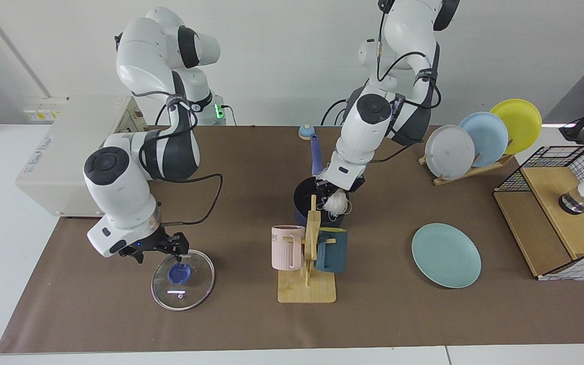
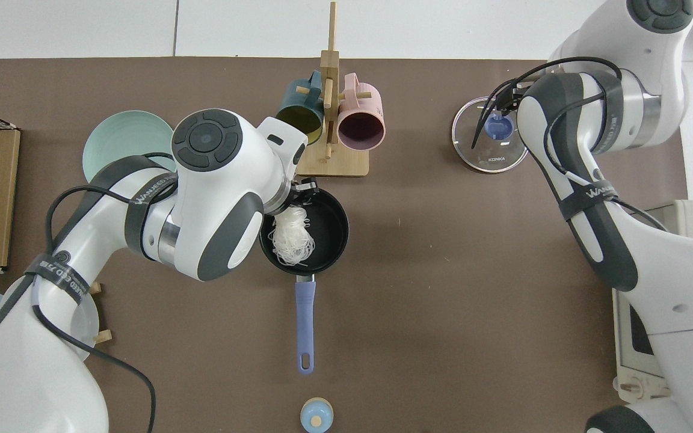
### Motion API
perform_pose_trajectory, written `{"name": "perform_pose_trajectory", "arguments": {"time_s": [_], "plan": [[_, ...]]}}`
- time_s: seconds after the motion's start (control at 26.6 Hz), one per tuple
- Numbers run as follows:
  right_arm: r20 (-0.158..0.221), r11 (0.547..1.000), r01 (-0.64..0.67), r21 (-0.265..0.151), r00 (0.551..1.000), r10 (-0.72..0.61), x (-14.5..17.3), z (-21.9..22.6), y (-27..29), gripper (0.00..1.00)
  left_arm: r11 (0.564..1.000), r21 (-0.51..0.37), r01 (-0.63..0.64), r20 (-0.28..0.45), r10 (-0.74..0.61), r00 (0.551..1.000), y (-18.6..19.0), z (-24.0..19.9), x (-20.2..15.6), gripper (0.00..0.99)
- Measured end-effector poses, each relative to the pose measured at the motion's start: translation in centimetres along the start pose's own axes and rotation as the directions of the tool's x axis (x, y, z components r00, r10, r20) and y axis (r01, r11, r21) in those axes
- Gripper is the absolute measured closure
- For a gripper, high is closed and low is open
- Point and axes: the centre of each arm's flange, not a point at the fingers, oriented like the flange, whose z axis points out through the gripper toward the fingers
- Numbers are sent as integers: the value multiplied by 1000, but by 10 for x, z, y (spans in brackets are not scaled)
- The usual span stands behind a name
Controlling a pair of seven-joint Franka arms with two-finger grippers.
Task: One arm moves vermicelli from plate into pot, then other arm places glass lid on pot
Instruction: 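Carry the vermicelli over the black pot while the right gripper reaches the lid, then release the vermicelli into the pot and withdraw the left gripper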
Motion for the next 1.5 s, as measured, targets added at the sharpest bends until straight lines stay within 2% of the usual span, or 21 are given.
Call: {"name": "perform_pose_trajectory", "arguments": {"time_s": [0.23, 0.79, 0.83, 0.9, 0.94, 1.01, 1.05, 1.2, 1.5], "plan": [[13, 1000, -4, 6, 1000, 4, 5, 26, 0, 9, 1000, -25, -15, -27, 15, 1000, 5, 25, -10, 573], [-11, 999, 9, 31, 1000, -9, 11, 54, -15, 9, 999, -25, -36, -23, 35, 999, 7, 66, -27, 586], [-11, 999, 12, 31, 1000, -12, 11, 54, -18, 9, 999, -18, -41, -27, 41, 999, 7, 67, -27, 520], [-10, 999, 17, 32, 1000, -17, 11, 55, -22, 13, 998, 0, -56, -43, 56, 998, 6, 67, -26, 449], [-9, 999, 21, 32, 1000, -21, 10, 56, -25, 13, 998, 8, -60, -51, 60, 997, 5, 66, -25, 348], [-5, 999, 27, 33, 1000, -27, 10, 60, -31, 13, 998, 17, -63, -66, 64, 996, 4, 61, -23, 273], [-1, 999, 29, 33, 1000, -29, 9, 62, -34, 13, 998, 21, -61, -70, 62, 996, 3, 58, -21, 172], [9, 999, 29, 30, 1000, -29, 9, 72, -35, 9, 998, 49, -44, -67, 47, 997, -2, 30, -11, 0], [15, 1000, 11, 24, 1000, -11, 10, 77, -21, 9, 991, 124, -58, -47, 64, 997, -33, -69, 17, 0]]}}
